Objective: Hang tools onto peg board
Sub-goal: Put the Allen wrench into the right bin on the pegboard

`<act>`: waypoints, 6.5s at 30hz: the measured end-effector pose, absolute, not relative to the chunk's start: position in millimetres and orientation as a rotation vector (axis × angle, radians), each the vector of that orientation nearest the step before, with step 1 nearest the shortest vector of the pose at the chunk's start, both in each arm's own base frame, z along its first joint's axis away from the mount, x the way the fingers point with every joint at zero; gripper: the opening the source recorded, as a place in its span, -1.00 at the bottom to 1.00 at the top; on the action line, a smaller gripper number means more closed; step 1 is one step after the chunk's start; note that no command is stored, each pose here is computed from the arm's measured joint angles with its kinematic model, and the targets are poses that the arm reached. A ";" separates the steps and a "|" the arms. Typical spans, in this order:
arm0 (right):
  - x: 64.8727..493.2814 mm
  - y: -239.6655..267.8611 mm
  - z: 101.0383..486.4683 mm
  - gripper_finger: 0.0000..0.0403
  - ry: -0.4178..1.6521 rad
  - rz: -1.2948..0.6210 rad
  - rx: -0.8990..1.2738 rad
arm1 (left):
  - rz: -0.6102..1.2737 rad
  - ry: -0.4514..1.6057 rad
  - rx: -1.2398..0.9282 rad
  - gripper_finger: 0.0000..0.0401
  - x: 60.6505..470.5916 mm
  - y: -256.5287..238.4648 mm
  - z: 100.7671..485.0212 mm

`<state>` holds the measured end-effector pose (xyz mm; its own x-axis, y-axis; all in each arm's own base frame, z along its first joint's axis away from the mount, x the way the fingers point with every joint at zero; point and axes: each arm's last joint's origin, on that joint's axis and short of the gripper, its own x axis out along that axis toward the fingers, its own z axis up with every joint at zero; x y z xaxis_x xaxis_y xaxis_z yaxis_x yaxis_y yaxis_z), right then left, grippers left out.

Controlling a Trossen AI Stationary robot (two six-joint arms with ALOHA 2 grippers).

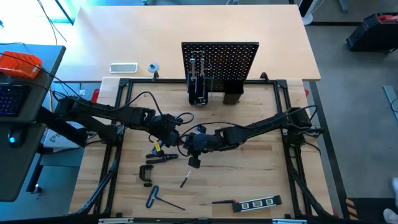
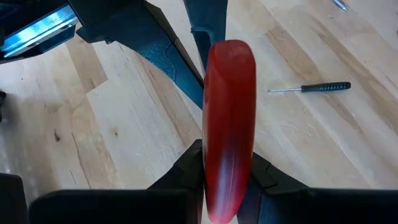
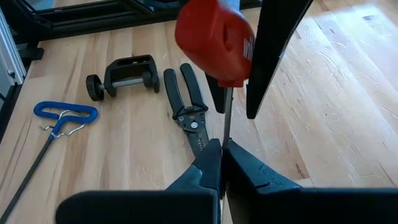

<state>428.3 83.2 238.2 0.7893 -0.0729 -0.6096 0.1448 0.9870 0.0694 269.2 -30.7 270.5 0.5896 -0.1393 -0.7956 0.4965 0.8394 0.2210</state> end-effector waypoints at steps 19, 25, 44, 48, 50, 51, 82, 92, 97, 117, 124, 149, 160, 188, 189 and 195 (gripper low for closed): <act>425.5 86.2 242.0 -1.00 0.636 -0.161 0.041 | -0.334 0.762 0.410 -0.16 262.5 -29.9 288.8; 416.9 85.1 261.3 -1.00 0.603 -0.172 0.005 | -0.288 0.582 0.400 -0.08 241.4 -26.3 322.4; 370.9 96.9 343.6 -1.00 0.391 -0.175 -0.133 | -0.259 0.144 0.361 -0.07 212.8 -23.5 379.9; 362.6 101.0 359.1 -1.00 0.327 -0.149 -0.169 | -0.290 0.059 0.361 -0.07 220.6 -25.6 384.8; 356.6 102.8 368.7 -1.00 0.290 -0.138 -0.180 | -0.286 0.025 0.363 -0.07 224.5 -26.0 386.7; 354.1 103.7 372.7 -1.00 0.273 -0.135 -0.188 | -0.293 0.000 0.363 -0.07 226.0 -26.4 388.4; 345.6 109.7 390.9 -1.00 0.171 -0.110 -0.278 | -0.383 -0.277 0.285 -0.36 282.7 -35.4 383.2; 345.6 109.7 390.4 -1.00 0.175 -0.109 -0.279 | -0.416 -0.283 0.288 -0.56 282.5 -36.3 383.1; 345.7 109.6 390.3 -1.00 0.175 -0.109 -0.275 | -0.420 -0.284 0.292 -0.74 282.5 -36.3 383.1; 338.8 114.8 378.7 -0.63 0.286 -0.272 -0.272 | -0.410 -0.173 0.336 -0.77 284.5 -35.4 372.2; 325.1 123.3 362.9 -0.23 0.417 -0.382 -0.255 | -0.401 -0.082 0.378 -0.77 284.9 -34.4 363.1; 204.5 188.3 316.7 -0.18 0.638 -0.657 0.021 | 0.058 -0.081 0.522 -0.77 219.2 40.1 404.2; 206.2 202.9 292.2 -0.18 0.656 -0.719 -0.070 | 0.116 -0.094 0.499 -0.77 229.0 57.8 401.8; 205.8 167.6 339.7 -0.18 0.067 -0.776 -0.137 | -0.427 0.132 0.312 -0.77 320.3 43.2 370.3; 206.8 163.0 340.8 -0.18 0.114 -0.790 -0.154 | -0.432 0.129 0.313 -0.77 320.5 41.4 370.5; 217.2 130.4 340.0 -0.18 0.547 -0.833 -0.184 | -0.443 0.138 0.310 -0.77 320.4 38.5 369.7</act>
<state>217.2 130.4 340.0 0.5444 -0.7436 -0.3881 0.6511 0.6664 -0.3633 320.4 38.5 369.7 0.8951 -0.3995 -0.1980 0.4412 0.8576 0.2643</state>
